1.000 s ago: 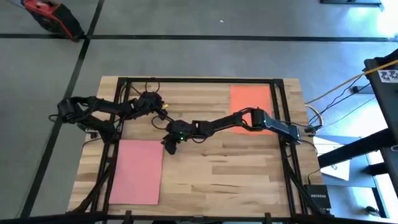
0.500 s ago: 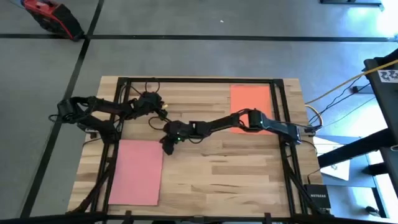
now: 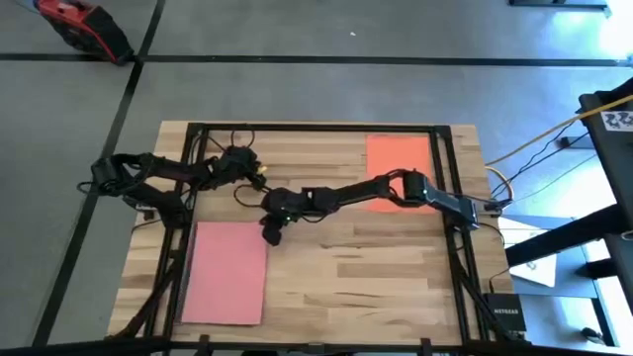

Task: Organize paper
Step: Move the pink paper from bottom left to the top middle table

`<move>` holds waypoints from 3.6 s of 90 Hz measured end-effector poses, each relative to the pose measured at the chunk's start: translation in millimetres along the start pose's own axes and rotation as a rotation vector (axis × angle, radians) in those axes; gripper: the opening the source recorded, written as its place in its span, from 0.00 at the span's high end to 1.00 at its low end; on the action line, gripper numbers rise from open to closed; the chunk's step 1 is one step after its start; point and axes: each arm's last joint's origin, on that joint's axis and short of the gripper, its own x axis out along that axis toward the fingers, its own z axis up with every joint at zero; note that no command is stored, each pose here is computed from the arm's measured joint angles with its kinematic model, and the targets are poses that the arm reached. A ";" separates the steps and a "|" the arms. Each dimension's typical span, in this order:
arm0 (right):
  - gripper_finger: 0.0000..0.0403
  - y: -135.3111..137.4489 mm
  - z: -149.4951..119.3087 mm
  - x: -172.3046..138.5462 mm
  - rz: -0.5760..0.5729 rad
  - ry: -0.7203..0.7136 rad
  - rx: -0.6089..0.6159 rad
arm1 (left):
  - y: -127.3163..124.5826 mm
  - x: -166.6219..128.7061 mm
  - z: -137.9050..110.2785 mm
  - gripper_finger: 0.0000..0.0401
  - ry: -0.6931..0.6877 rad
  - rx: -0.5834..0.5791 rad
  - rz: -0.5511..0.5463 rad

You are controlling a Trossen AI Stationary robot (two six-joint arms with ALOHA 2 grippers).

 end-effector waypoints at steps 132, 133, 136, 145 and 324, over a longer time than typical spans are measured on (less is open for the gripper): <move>0.57 -10.2 1.3 -43.7 -0.205 0.258 -0.118 | 0.2 0.0 -1.2 1.00 0.012 -0.009 0.001; 0.57 -10.6 1.4 -43.7 -0.206 0.258 -0.118 | 0.2 0.0 -1.2 1.00 0.012 -0.009 0.001; 0.59 -12.1 2.0 -43.9 -0.206 0.258 -0.114 | 0.2 0.0 -1.2 1.00 0.012 -0.009 0.001; 0.66 -17.3 3.9 -44.9 -0.204 0.256 -0.082 | 0.2 0.0 -1.2 1.00 0.012 -0.009 0.001; 0.69 -30.5 -8.1 -40.8 -0.131 0.283 0.008 | 0.1 0.0 -1.2 1.00 0.012 -0.009 0.001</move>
